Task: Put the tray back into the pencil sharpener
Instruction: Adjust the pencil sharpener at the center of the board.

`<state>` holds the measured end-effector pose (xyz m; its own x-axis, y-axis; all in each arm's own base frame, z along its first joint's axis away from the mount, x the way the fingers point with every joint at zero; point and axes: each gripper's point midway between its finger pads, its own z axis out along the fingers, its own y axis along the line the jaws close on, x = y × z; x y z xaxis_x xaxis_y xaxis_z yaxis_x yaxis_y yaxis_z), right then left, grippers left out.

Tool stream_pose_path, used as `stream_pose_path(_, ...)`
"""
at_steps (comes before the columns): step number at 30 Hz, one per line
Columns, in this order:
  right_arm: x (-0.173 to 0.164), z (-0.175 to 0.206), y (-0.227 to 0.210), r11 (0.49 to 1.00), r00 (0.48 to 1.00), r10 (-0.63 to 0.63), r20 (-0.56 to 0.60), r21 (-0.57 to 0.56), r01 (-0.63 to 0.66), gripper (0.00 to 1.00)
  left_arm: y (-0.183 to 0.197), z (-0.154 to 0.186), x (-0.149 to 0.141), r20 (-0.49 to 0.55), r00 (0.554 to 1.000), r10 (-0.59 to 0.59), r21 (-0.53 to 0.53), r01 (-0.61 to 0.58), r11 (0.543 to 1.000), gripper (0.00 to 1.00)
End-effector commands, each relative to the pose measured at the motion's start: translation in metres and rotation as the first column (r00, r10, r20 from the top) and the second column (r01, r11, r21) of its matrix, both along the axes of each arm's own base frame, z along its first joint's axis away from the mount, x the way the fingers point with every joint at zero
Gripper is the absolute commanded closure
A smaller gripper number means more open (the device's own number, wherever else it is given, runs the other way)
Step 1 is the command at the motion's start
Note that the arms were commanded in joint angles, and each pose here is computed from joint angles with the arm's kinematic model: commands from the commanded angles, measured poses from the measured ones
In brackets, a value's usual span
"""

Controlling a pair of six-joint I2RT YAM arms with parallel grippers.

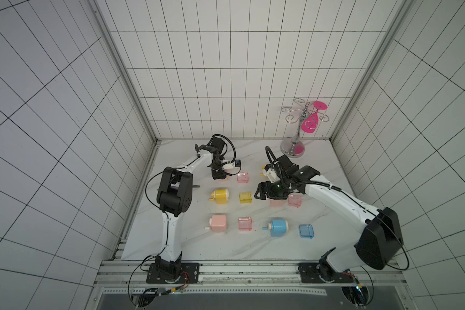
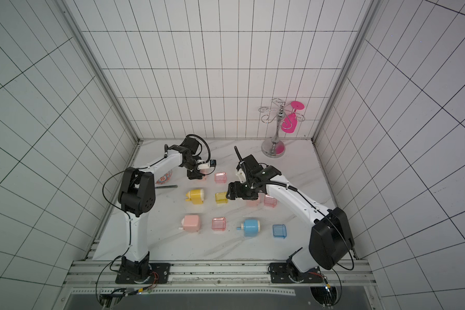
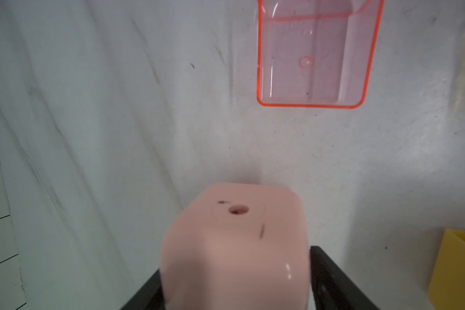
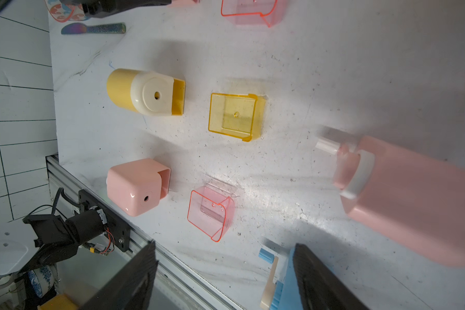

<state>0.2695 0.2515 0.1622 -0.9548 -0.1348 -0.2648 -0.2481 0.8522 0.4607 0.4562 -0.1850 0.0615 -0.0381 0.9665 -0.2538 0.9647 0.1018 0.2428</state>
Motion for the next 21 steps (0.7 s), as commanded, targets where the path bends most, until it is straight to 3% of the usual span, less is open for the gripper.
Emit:
stream_pose_path(1,0.014,0.010,0.005,0.999,0.999,-0.028,0.024,-0.023,0.029,0.19,-0.006,0.001,0.007,0.015,1.000,-0.026,-0.025,0.027,0.999,0.15)
stream_pose_path(4,0.029,0.011,0.005,0.995,0.996,-0.081,0.026,-0.056,0.082,0.19,-0.005,0.006,0.010,0.032,0.999,-0.021,-0.027,0.022,0.999,0.02)
stream_pose_path(14,0.074,0.016,0.001,0.937,0.957,-0.289,0.014,-0.200,0.286,0.16,-0.002,0.055,0.017,0.135,0.991,0.022,-0.090,-0.010,0.996,0.02)
stream_pose_path(21,0.098,0.010,0.008,0.920,0.945,-0.324,0.036,-0.223,0.323,0.22,0.013,0.081,0.007,0.187,0.981,0.053,-0.148,-0.025,0.989,0.02)
